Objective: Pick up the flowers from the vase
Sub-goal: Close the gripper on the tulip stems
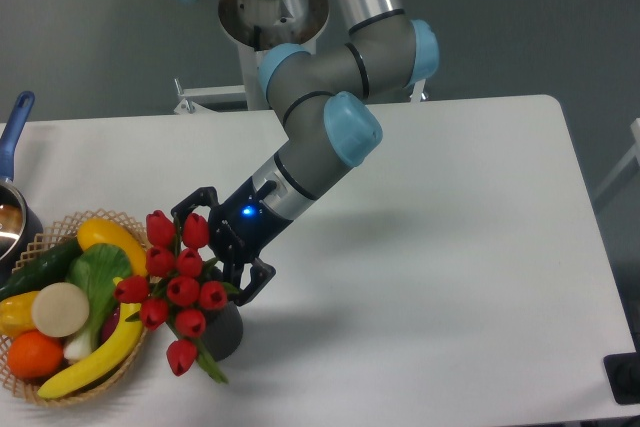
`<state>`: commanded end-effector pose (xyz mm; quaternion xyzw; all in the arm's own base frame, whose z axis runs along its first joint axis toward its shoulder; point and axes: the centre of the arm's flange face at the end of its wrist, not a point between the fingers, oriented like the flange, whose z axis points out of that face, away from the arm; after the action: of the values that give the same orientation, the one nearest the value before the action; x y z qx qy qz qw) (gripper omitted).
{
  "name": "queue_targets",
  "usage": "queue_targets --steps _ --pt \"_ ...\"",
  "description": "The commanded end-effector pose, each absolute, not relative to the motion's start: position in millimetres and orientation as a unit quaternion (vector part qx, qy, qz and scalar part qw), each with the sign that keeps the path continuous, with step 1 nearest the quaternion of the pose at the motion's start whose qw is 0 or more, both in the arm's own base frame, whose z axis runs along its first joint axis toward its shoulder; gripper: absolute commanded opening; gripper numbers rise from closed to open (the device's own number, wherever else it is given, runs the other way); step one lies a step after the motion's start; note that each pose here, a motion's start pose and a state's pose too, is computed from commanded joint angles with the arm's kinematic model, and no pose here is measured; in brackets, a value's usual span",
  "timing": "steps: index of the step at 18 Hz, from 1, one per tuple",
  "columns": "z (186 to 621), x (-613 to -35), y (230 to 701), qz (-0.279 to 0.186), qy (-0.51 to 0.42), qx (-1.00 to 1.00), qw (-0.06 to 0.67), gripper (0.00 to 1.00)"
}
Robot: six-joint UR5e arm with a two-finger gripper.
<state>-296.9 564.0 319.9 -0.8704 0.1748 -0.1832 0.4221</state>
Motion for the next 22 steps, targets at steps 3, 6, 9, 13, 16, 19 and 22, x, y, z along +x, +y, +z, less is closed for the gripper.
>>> queue_targets --steps 3,6,9,13,16,19,22 --pt "323.5 -299.4 566.3 -0.18 0.177 -0.87 0.424 0.96" --pt "325.8 -300.6 566.2 -0.178 0.177 -0.87 0.425 0.82" --pt "331.3 -302.3 566.6 -0.176 0.174 -0.869 0.428 0.63" --pt "333.5 -304.8 566.5 -0.175 0.171 -0.869 0.429 0.52" --pt "336.5 -308.8 565.1 -0.172 0.169 -0.87 0.431 0.5" --pt "337.4 -309.5 564.4 -0.171 0.169 -0.87 0.431 0.42" --pt "339.9 -312.6 563.8 -0.17 0.168 -0.869 0.434 0.42"
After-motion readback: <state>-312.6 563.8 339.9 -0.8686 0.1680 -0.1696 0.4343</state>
